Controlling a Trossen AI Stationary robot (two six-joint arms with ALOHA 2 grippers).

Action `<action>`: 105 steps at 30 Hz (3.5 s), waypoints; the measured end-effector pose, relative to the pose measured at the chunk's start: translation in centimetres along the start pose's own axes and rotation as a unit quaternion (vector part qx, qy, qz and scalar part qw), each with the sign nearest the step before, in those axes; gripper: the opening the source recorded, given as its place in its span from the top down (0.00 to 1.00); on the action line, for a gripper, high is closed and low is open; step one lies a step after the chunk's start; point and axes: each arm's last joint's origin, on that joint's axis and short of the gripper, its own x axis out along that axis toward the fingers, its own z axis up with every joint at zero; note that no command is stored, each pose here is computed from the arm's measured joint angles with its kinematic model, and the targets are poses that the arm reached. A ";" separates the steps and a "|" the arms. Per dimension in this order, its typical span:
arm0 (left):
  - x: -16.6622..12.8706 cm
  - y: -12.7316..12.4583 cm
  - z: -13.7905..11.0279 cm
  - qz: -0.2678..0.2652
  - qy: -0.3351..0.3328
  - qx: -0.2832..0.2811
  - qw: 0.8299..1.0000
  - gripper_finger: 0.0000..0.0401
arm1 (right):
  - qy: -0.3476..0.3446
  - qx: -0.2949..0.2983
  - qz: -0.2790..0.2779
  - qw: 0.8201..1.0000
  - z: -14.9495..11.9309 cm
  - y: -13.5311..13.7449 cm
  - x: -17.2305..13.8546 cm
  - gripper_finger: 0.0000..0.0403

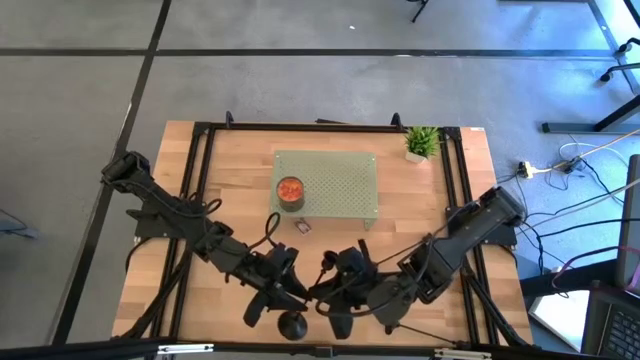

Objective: Pick & Place candle stick holders
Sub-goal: Put the top candle holder on the shelf

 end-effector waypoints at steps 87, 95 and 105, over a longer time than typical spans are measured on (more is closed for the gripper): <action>-10.9 6.5 13.5 0.310 -0.215 0.161 0.912 0.98 | -0.007 -0.267 -0.012 0.964 9.2 -3.0 -3.8 0.58; -11.1 7.2 13.7 0.327 -0.210 0.160 0.907 0.98 | -0.009 -0.288 -0.014 0.957 10.1 -3.6 -3.4 0.58; -11.7 8.4 14.4 0.336 -0.200 0.169 0.905 0.98 | -0.018 -0.303 -0.027 0.952 11.2 -4.3 -2.9 0.58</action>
